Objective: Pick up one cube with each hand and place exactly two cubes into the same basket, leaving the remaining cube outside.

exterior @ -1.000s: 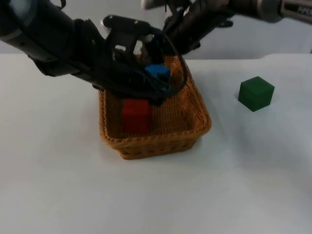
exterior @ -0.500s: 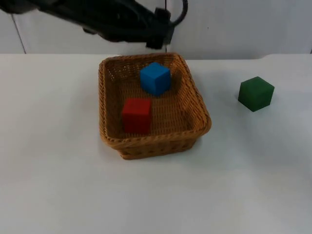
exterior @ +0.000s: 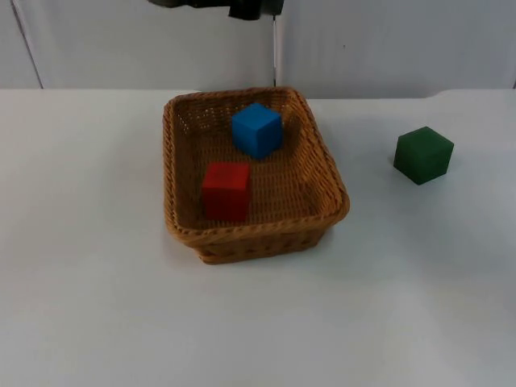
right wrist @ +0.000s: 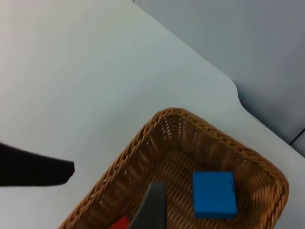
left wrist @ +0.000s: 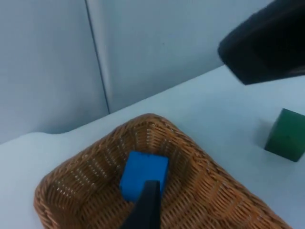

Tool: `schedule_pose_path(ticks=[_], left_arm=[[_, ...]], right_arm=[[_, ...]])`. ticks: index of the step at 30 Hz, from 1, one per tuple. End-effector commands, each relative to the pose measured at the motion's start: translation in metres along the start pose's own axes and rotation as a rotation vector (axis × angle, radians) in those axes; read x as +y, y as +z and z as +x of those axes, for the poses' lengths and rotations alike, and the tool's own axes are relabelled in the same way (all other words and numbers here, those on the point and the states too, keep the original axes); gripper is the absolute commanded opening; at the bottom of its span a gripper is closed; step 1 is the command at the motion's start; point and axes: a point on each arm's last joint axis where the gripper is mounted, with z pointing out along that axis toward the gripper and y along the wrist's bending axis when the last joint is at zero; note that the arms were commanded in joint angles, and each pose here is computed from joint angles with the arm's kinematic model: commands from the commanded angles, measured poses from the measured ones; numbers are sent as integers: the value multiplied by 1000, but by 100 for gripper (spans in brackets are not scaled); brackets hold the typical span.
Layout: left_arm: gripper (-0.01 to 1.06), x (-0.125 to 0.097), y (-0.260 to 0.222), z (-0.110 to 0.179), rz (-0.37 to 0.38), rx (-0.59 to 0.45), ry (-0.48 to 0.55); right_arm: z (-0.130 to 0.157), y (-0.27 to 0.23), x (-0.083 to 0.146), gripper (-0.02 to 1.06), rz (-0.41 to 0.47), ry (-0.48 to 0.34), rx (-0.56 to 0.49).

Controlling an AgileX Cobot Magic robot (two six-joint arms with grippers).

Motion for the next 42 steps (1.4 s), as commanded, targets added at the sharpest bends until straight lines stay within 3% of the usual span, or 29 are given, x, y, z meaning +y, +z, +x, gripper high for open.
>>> schedule_pose_path(ticks=[1,10,29,42], left_arm=[[87,-2,-8,-4,11,3,16],[87,-4,-36,0,24,11,25],[87,-10,-108,30,28,-17,57],[87,-15,-149,43,45,-54,35]], right_arm=[[-3,-15,2,78,-7,-4,8],[-1,-33,10,78,-48,-5,78],[-3,-61,26,78,-86,10,46],[36,-99,42,78,-44,14,19]])
